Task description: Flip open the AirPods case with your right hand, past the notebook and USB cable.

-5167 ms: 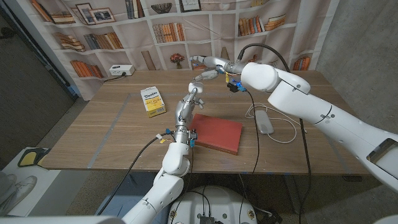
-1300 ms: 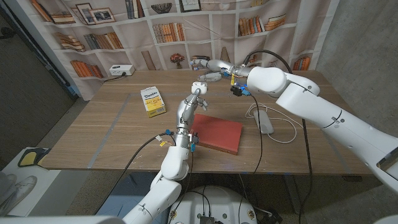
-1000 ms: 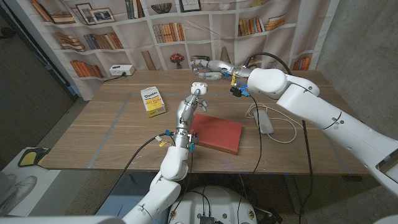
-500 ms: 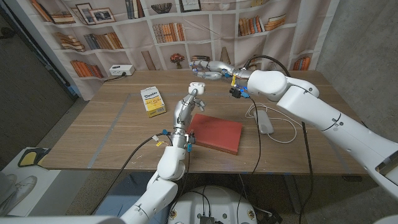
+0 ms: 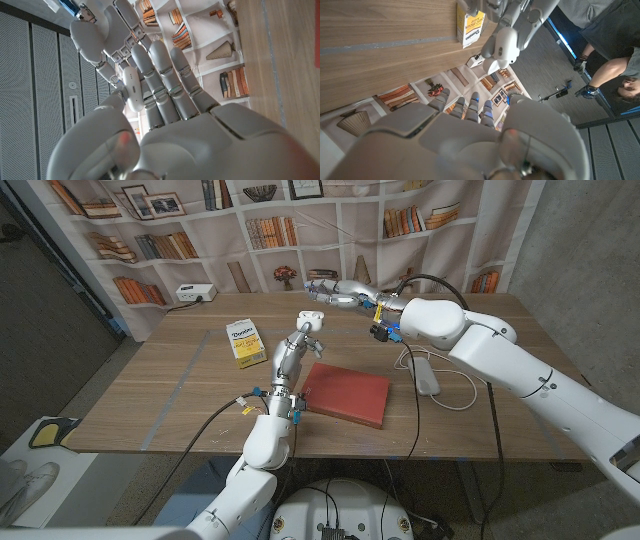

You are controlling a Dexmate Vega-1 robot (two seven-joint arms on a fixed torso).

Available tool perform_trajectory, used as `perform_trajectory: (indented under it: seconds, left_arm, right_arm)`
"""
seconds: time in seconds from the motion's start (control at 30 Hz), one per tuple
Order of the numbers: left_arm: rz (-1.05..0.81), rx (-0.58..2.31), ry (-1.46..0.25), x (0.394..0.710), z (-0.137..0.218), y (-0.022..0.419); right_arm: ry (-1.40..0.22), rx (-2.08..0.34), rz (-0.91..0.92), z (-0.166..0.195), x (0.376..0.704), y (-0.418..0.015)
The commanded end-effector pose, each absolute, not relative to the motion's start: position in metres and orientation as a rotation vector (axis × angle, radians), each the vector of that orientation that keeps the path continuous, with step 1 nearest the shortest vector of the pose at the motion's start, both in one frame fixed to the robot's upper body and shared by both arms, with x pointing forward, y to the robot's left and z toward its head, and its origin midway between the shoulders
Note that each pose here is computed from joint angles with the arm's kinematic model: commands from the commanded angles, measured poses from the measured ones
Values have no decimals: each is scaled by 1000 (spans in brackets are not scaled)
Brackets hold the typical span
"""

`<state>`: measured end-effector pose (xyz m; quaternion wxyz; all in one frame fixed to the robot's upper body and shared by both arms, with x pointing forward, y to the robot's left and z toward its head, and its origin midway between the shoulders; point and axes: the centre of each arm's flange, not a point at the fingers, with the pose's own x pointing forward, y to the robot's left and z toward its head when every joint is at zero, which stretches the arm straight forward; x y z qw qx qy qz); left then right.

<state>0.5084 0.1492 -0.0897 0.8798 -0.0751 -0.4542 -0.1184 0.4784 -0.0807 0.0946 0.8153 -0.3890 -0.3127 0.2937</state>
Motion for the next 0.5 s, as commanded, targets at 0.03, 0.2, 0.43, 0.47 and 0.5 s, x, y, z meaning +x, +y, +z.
perform_trajectory:
  seconds: [0.03, 0.2, 0.43, 0.47, 0.5]
  left_arm:
    - [-251, -160, -960, 505, -87, 165]
    - [-241, -153, -962, 502, -88, 173]
    - [-227, -160, -946, 505, -95, 174]
    - [-228, -163, -944, 506, -96, 174]
    - [-226, -160, -944, 506, -96, 173]
  right_arm:
    - [-705, -780, 605, 90, 468, -81]
    - [-718, -755, 599, 88, 469, -84]
    - [-714, -727, 594, 82, 475, -91]
    - [-714, -725, 598, 81, 475, -92]
    - [-716, -725, 595, 81, 475, -93]
